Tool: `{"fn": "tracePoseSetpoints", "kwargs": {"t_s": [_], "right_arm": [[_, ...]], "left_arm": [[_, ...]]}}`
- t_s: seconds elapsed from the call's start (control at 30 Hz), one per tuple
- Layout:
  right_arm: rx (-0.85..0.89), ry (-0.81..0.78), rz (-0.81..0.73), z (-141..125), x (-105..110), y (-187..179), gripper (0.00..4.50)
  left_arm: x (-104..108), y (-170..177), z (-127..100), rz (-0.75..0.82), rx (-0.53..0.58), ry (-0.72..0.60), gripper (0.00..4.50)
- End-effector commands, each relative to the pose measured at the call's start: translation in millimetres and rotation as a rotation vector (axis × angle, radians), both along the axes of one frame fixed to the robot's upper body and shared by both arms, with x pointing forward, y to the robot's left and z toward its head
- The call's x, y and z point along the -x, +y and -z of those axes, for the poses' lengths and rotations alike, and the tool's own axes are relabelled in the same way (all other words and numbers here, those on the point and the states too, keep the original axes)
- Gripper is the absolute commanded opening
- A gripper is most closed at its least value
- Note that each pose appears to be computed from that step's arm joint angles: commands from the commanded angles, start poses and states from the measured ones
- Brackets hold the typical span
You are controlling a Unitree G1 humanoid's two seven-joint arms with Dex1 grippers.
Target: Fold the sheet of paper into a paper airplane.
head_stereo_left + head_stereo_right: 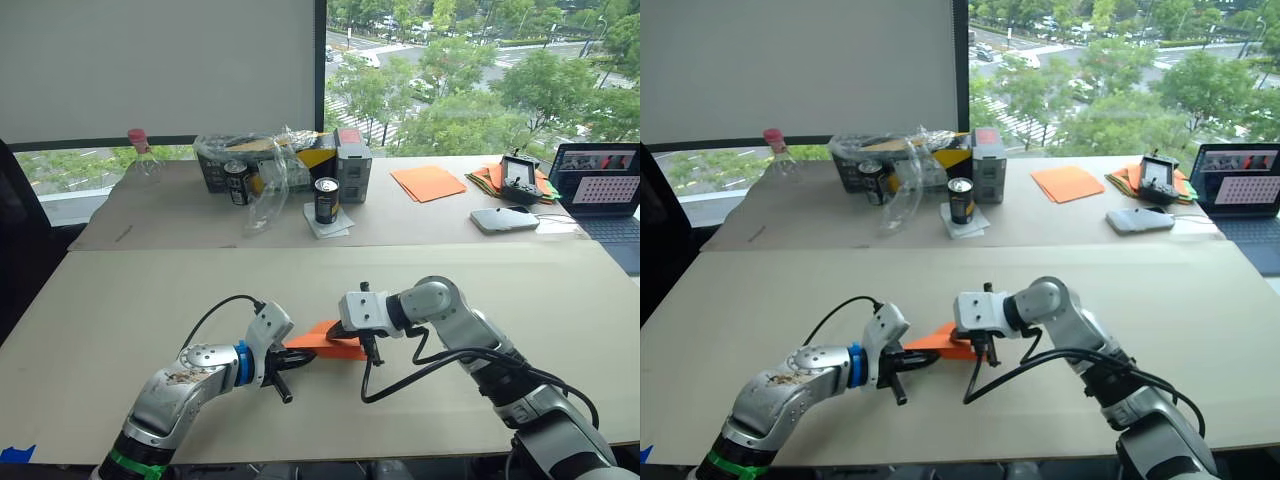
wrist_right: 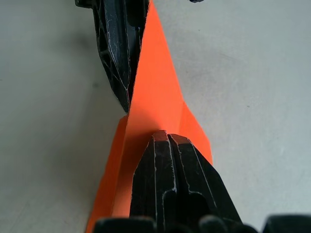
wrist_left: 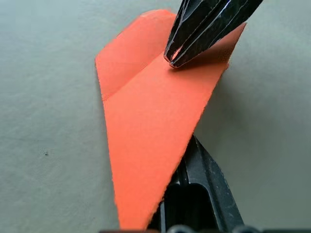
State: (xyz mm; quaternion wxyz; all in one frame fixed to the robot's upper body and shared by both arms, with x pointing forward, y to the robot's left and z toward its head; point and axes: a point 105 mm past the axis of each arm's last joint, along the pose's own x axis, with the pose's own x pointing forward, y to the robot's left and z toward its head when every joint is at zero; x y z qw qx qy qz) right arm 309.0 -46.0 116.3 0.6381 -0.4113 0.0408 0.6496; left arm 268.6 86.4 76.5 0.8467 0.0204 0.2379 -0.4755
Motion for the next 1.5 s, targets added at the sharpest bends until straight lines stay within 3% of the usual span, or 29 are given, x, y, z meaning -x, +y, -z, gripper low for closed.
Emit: {"fn": "tracePoseSetpoints", "kwargs": {"t_s": [0.03, 0.23, 0.3, 0.47, 0.6, 0.77, 0.93, 1.2, 1.5], "right_arm": [[-0.007, -0.011, 0.008, 2, 2, -1, 0.03], [0.003, 0.023, 0.032, 18, 6, -4, 0.03], [0.006, 0.028, 0.034, 22, 7, -4, 0.03], [0.007, 0.032, 0.05, 26, 7, -4, 0.03], [-0.011, 0.045, 0.083, 28, 9, -3, 0.03], [-0.03, 0.058, 0.155, 29, 10, -10, 0.03], [-0.044, 0.062, 0.216, 25, 9, -20, 0.03], [-0.086, 0.085, 0.304, 19, 6, -30, 0.03], [-0.224, 0.133, 0.441, -1, 12, -48, 0.03]], "left_arm": [[7, 9, -20, 0.039, 0.058, 0.056, 0.0], [29, 47, -54, 0.113, 0.086, 0.16, 0.0], [35, 54, -70, 0.153, 0.153, 0.181, 0.0], [23, 51, -84, 0.143, 0.225, 0.11, 0.0], [2, 27, -71, 0.087, 0.237, 0.041, 0.0], [-13, 4, -37, -0.001, 0.243, 0.081, 0.0], [-11, 2, -19, 0.005, 0.194, 0.076, 0.0], [-4, 14, 9, 0.081, -0.004, 0.012, 0.0], [-7, 4, 13, 0.077, 0.023, -0.009, 0.0]]}}
